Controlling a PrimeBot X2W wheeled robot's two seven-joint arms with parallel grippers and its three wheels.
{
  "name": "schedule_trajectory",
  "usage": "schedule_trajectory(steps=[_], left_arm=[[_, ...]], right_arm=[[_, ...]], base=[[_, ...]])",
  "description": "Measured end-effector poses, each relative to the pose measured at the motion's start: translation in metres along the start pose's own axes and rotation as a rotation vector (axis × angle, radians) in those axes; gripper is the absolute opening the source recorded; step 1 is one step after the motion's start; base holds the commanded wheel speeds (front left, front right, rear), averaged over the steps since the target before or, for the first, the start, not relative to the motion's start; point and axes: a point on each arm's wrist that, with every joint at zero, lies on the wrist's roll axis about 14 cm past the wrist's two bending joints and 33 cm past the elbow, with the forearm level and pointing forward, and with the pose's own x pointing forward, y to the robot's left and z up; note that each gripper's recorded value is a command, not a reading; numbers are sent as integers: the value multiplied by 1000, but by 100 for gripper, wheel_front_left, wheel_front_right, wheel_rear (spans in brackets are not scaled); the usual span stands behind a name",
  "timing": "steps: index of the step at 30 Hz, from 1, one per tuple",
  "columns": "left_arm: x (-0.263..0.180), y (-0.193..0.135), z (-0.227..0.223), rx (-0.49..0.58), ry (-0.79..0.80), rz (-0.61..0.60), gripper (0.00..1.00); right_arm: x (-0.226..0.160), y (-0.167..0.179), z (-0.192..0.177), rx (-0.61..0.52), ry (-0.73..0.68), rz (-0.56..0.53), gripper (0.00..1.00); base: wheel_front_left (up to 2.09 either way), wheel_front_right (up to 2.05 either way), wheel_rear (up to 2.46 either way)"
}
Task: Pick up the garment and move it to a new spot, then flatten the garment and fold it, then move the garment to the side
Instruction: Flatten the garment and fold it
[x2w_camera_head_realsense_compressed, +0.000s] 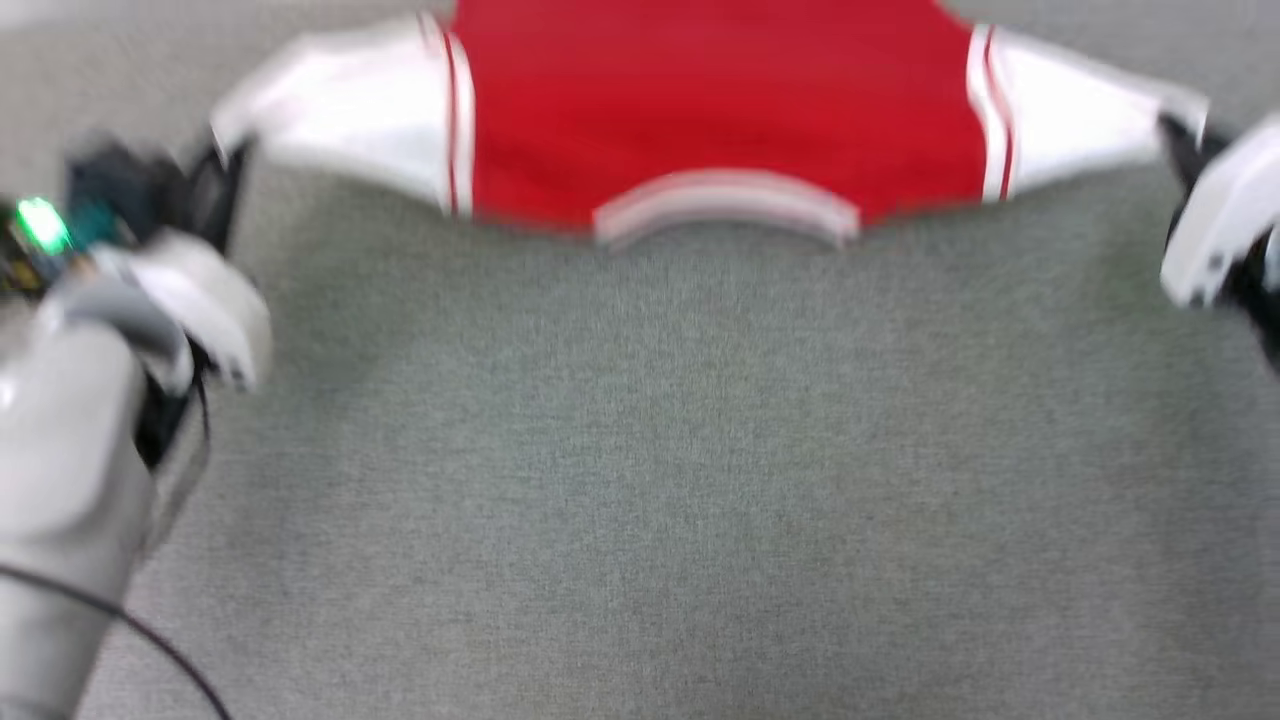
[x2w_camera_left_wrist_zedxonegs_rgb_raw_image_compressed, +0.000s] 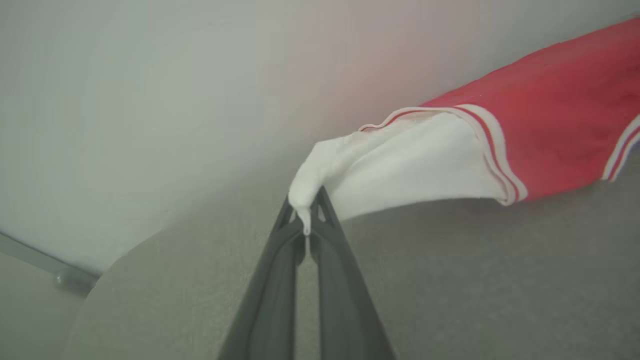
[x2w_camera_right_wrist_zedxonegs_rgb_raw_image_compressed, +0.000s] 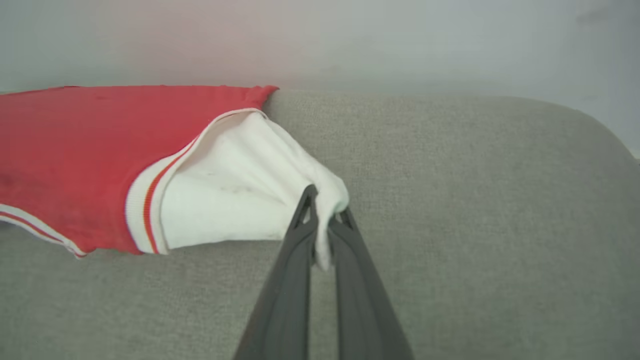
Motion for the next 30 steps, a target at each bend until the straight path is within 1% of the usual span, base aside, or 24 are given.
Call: schedule_trajectory(steps=[1,3,9,14,17,20,26,30], left_arm=[[-11,-7,-9,-4,31,-14,0],[-32,-15,-22,-21,93,-32,0],[-88,-20,-38,-25,194,-46,0],[-135,-36,-52,-52,274,-77,0],[-163,-50,-62,-87,333,-100,0],[-191,-68,-73,-120,397,-130,0],[-232,-100,-89,-193,514,-183,0],[-247,-111,-92,-221,547,-188,0]], right_arm=[[-9,-2,-8,15,17,-2,0],[-26,-5,-23,6,52,-6,0],[-75,-15,-50,25,119,-12,0],[-116,-22,-72,32,187,-9,0],[-140,-26,-87,56,230,-12,0],[-165,-31,-111,70,300,-23,0],[-204,-38,-146,134,401,-44,0],[-217,-27,-162,170,436,-26,0]], base=[[0,0,0],[0,0,0],[0,0,0],[0,0,0],[0,0,0],[0,0,0],[0,0,0],[0,0,0]])
